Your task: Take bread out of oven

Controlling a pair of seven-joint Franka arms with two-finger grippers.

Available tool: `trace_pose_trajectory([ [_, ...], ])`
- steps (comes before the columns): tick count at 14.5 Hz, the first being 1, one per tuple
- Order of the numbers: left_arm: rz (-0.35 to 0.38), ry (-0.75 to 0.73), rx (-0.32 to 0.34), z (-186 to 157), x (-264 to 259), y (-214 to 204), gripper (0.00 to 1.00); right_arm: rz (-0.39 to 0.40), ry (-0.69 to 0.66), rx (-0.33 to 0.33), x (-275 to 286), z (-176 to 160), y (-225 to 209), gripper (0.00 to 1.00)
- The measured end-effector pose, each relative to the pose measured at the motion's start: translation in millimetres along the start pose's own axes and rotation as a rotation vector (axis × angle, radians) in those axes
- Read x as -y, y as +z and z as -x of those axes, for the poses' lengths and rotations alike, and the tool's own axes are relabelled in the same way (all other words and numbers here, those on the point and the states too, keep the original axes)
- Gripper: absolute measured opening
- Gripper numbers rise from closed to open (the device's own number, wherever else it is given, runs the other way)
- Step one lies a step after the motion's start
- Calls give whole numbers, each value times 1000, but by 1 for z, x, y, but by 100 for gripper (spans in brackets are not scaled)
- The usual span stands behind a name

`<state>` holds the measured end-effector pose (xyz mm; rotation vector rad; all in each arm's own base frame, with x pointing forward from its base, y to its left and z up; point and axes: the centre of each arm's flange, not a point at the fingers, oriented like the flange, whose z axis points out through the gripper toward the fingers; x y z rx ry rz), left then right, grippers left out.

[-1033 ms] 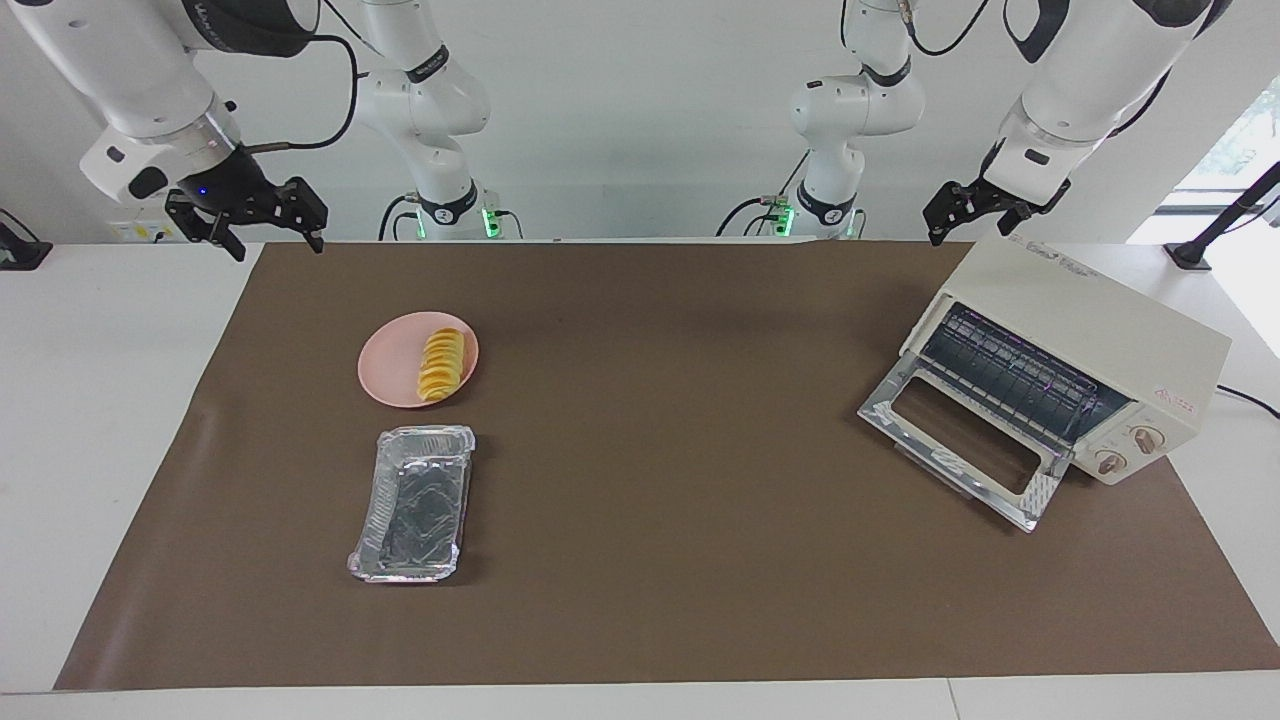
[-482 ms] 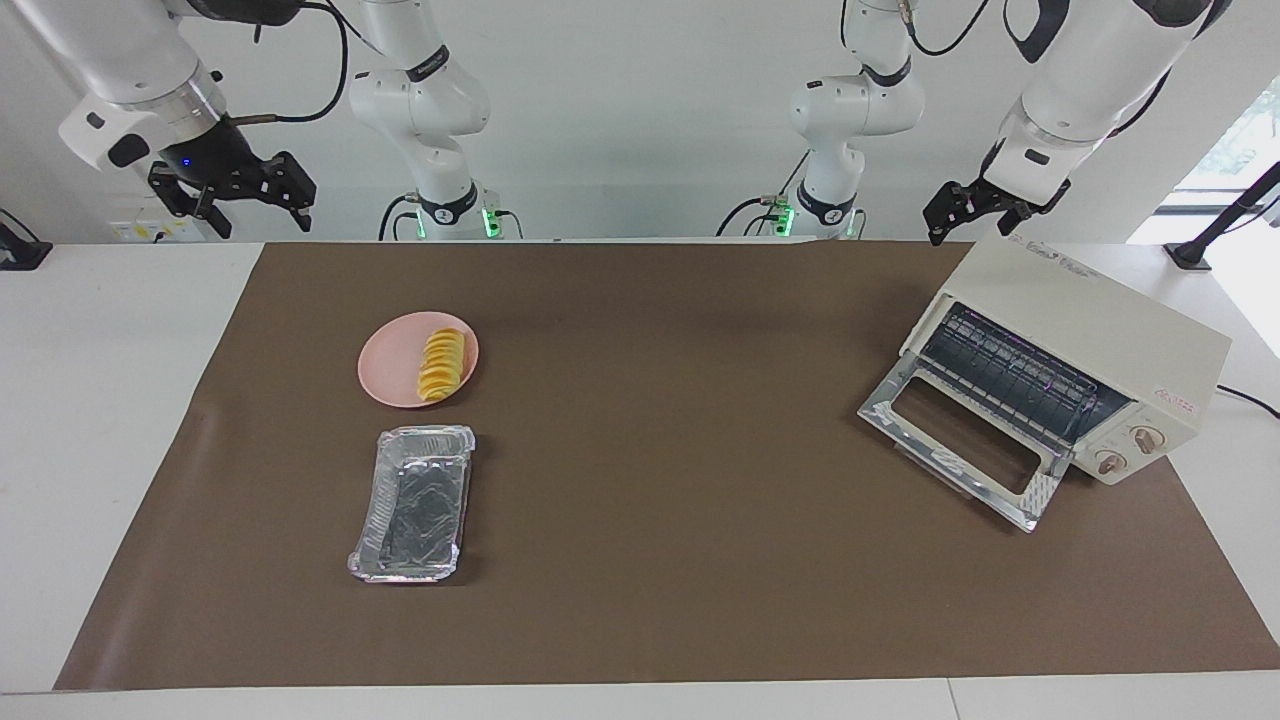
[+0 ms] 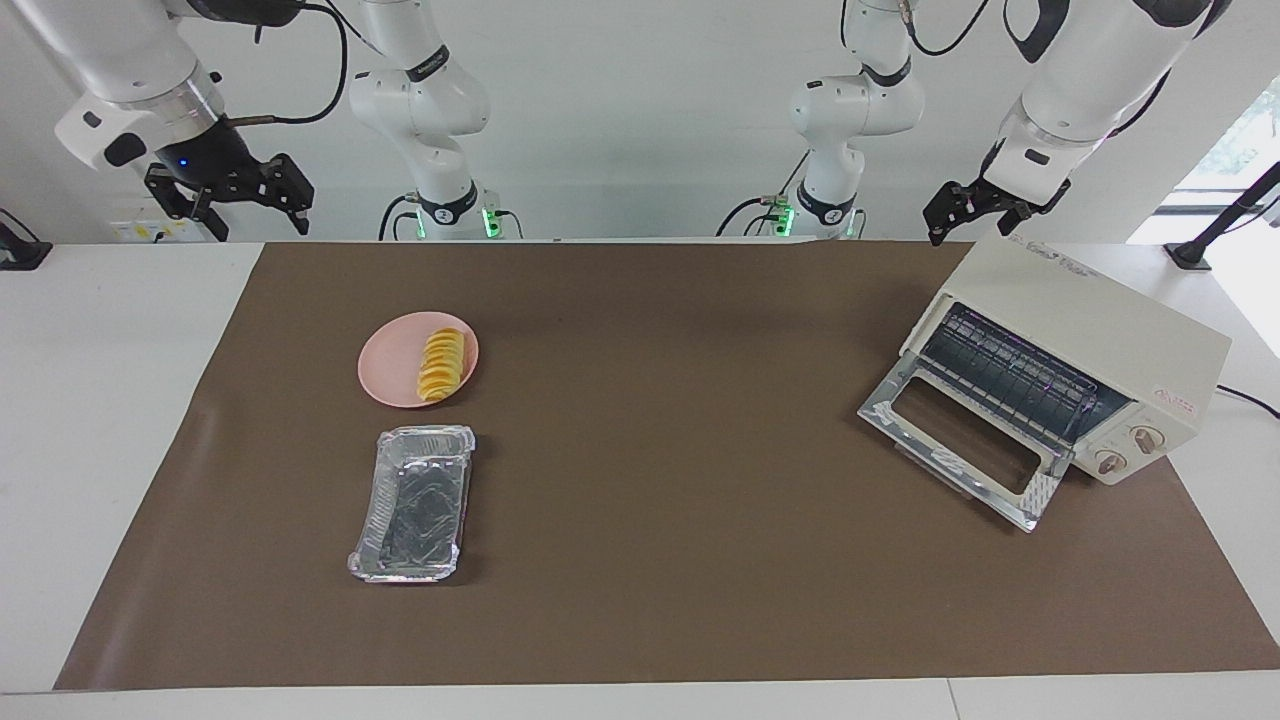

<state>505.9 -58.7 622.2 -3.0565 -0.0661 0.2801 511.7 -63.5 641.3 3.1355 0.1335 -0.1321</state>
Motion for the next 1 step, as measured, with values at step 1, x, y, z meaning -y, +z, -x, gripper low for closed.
trace_pose_trajectory([
  [1,0,0,0,0,0,0,100,0,0,0,0,0,1,100],
])
